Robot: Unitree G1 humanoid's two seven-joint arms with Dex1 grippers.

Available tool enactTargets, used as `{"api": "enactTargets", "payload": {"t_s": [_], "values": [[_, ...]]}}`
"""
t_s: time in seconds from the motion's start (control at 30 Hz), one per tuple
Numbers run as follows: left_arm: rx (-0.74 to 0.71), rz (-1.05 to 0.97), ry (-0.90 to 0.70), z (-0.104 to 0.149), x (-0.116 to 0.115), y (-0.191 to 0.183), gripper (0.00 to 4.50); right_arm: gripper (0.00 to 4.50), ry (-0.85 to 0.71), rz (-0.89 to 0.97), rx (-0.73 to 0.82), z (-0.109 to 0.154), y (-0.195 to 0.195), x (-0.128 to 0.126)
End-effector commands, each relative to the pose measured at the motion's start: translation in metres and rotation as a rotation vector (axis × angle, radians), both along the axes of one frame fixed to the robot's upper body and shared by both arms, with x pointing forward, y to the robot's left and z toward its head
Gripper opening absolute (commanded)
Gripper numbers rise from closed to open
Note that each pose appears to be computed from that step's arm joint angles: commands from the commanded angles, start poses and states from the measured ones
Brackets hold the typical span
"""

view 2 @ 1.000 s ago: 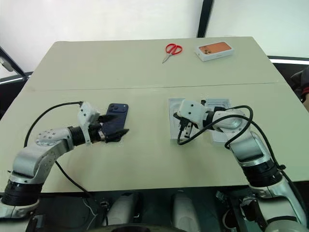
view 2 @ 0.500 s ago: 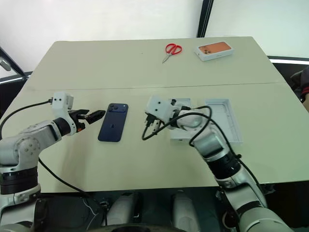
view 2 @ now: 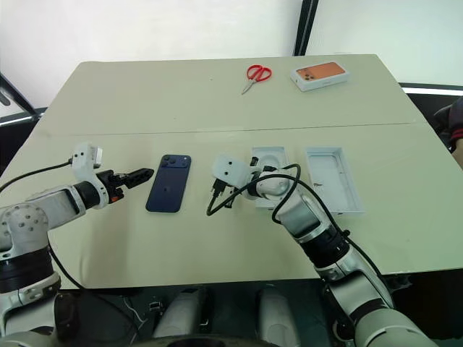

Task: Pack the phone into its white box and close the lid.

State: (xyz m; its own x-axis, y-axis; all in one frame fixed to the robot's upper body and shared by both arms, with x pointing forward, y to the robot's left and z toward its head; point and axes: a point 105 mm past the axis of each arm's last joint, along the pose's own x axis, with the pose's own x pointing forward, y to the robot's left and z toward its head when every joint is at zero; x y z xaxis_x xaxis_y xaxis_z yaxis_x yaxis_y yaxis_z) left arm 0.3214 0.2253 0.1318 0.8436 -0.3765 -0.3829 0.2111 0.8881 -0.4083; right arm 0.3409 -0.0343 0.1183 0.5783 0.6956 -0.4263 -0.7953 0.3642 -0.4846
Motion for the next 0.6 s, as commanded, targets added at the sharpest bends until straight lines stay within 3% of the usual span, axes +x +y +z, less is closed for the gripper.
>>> {"api": "enactTargets", "payload": {"t_s": [0.03,0.37,0.6], "values": [[-0.001,-0.006,-0.032,0.01,0.001,-0.001,4.5,0.04,-0.04,0.029,0.017,0.009,0.009,-0.002],[0.022,-0.049,0.104,-0.006,-0.006,-0.005,4.5,0.04,-0.062,0.078,-0.032,0.0,0.03,0.002],[-0.073,-0.15,0.247,-0.016,-0.014,-0.021,4.5,0.04,-0.061,0.162,-0.042,-0.005,0.061,0.0]]}}
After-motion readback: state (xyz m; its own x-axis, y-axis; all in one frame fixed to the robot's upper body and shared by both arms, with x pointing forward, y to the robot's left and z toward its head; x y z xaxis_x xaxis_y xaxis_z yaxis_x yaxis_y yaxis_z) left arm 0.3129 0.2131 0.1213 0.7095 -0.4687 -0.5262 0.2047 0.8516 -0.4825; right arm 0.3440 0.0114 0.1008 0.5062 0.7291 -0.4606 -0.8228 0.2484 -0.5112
